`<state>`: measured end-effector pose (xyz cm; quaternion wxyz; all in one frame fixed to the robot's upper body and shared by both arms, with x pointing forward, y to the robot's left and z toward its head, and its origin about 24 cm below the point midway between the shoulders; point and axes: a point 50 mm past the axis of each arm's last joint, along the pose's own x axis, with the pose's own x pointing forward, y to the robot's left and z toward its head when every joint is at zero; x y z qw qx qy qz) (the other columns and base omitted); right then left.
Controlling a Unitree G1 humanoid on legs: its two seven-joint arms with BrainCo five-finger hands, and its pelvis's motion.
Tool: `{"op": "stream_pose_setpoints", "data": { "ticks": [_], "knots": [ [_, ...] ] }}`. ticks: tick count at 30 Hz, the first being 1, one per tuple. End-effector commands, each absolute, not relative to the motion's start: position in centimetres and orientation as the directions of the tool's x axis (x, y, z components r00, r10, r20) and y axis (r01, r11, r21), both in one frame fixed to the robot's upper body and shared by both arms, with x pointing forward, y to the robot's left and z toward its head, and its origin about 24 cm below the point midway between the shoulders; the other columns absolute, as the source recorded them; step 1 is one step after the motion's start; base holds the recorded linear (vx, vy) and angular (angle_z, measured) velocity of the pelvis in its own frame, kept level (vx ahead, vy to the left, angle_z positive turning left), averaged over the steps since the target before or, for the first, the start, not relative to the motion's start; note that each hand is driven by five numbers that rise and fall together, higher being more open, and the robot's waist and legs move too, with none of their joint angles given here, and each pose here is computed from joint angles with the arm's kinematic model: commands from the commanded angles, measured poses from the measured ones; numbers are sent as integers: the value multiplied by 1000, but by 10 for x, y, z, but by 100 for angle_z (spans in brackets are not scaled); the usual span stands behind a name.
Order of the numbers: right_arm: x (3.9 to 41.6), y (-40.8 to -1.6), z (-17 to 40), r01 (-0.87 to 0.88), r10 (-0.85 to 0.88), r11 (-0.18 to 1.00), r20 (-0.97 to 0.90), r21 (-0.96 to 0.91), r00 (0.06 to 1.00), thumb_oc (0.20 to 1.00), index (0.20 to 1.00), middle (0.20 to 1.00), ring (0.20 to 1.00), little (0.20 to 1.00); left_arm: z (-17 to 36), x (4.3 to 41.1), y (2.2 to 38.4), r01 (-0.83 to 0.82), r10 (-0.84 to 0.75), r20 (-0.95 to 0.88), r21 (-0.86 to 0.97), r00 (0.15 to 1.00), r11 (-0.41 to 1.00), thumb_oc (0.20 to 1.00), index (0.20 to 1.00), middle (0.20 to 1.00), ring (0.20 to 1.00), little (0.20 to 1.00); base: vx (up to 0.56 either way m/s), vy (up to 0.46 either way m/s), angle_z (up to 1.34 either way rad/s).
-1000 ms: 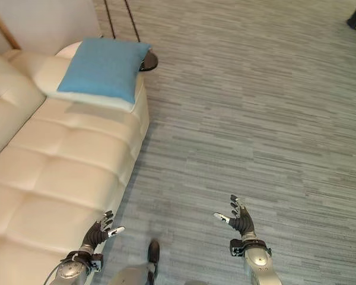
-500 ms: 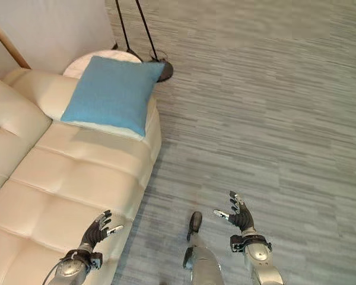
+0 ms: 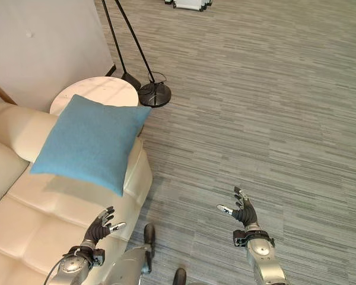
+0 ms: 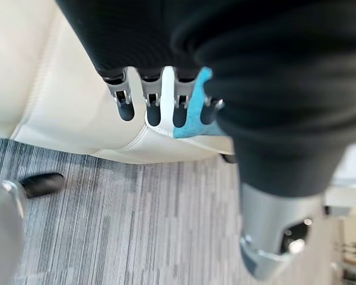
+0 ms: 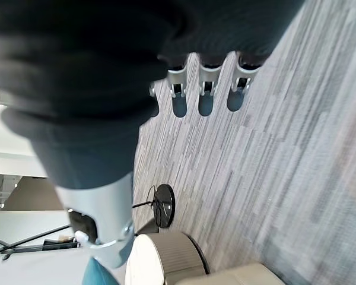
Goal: Pick up all the scattered cushions and arrange them neatly on the sofa.
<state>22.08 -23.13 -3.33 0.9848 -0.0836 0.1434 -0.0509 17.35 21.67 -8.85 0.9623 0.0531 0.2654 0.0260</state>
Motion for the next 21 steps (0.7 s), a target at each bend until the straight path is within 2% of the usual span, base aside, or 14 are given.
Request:
{"op": "stream_pose_setpoints", "data": {
  "ticks": [1,4,7,11,15,21],
  "knots": [
    [225,-234,-15,92,-123,980,-172,-177,977,1000,1000,1000,1000,1000,-78,176,226,-42,99,-450,135,887,990,1000,1000,1000,1000,1000,232,150,-41],
    [226,-227,-16,80,-110,982,-171,-174,979,1000,1000,1000,1000,1000,-75,177,235,-74,135,-438,154,889,985,1000,1000,1000,1000,1000,243,129,12],
    [229,-228,-14,99,-124,983,-160,-156,979,1000,1000,1000,1000,1000,-68,182,237,-111,151,-395,123,906,986,1000,1000,1000,1000,1000,229,-115,100],
    [224,-237,-15,138,-164,978,-164,-158,973,1000,1000,1000,1000,1000,-53,199,231,-75,107,-318,111,942,991,1000,1000,1000,1000,1000,233,-198,210],
    [218,-247,-19,152,-185,973,-190,-175,964,1000,1000,1000,1000,1000,-53,197,225,-42,68,-322,88,944,995,1000,1000,1000,1000,1000,145,-173,156],
    [215,-257,-19,174,-212,965,-193,-198,958,1000,1000,1000,1000,1000,-60,190,229,-70,91,-358,70,929,995,1000,1000,1000,1000,1000,134,-145,48]
  ]
}}
